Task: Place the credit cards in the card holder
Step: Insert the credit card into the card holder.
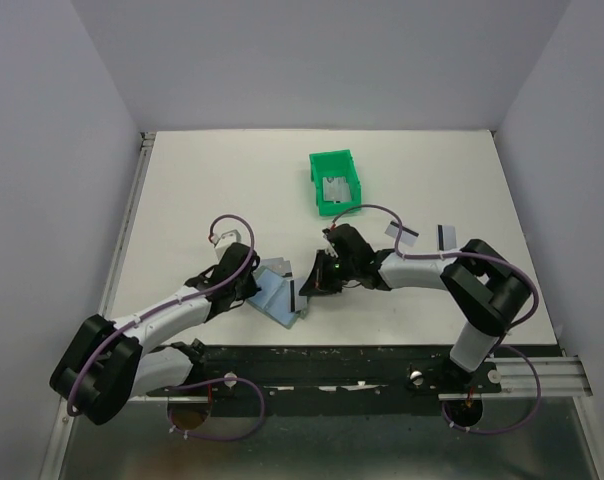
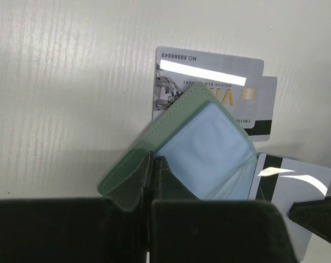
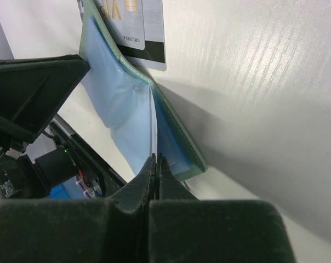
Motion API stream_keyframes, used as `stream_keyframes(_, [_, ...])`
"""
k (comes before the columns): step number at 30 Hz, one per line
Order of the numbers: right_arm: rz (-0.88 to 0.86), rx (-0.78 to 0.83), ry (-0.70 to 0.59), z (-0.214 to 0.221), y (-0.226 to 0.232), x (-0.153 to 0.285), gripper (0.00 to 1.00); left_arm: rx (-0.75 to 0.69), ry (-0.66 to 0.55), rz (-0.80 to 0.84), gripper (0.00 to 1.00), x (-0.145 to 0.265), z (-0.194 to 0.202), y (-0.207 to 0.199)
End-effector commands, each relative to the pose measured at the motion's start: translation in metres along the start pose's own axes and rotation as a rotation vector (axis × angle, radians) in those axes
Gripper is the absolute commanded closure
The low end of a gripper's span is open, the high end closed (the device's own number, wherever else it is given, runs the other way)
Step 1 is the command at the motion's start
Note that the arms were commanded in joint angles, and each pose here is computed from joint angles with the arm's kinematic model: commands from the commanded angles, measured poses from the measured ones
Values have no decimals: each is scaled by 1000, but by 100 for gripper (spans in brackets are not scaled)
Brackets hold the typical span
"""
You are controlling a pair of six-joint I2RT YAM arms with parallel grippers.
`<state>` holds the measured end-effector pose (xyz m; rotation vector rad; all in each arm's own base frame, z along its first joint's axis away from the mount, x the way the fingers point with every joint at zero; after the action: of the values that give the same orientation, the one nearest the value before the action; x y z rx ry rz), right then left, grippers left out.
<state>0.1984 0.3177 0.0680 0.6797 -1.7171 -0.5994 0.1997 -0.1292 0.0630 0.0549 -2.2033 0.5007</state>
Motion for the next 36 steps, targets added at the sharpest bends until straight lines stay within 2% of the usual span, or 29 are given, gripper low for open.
stream_keyframes(1, [40,44,-6,2,-3,5,100,2,62,-34,99,-10,19,14])
stream_keyframes(7, [-90,103,-2,4,21,7,100,0,63,-30,100,-9,20,14])
stream_keyframes(17, [-177,165,9,18,42,4,100,-3,70,-27,100,-8,22,15])
stream_keyframes(36, [-166,-45,75,35,21,-20,100,-8,72,-23,100,-8,21,14])
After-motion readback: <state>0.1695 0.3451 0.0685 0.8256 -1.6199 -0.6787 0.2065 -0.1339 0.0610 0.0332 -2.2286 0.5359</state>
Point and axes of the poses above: each gripper's point midway between its finger pads, its own x axis back along the fingers, its own y axis along the line the jaws close on, z = x × y, the point moved 5 cm from there along x, back along the fingers, and after that the axes turned 2 degrees about x, right-handed, at the moved point
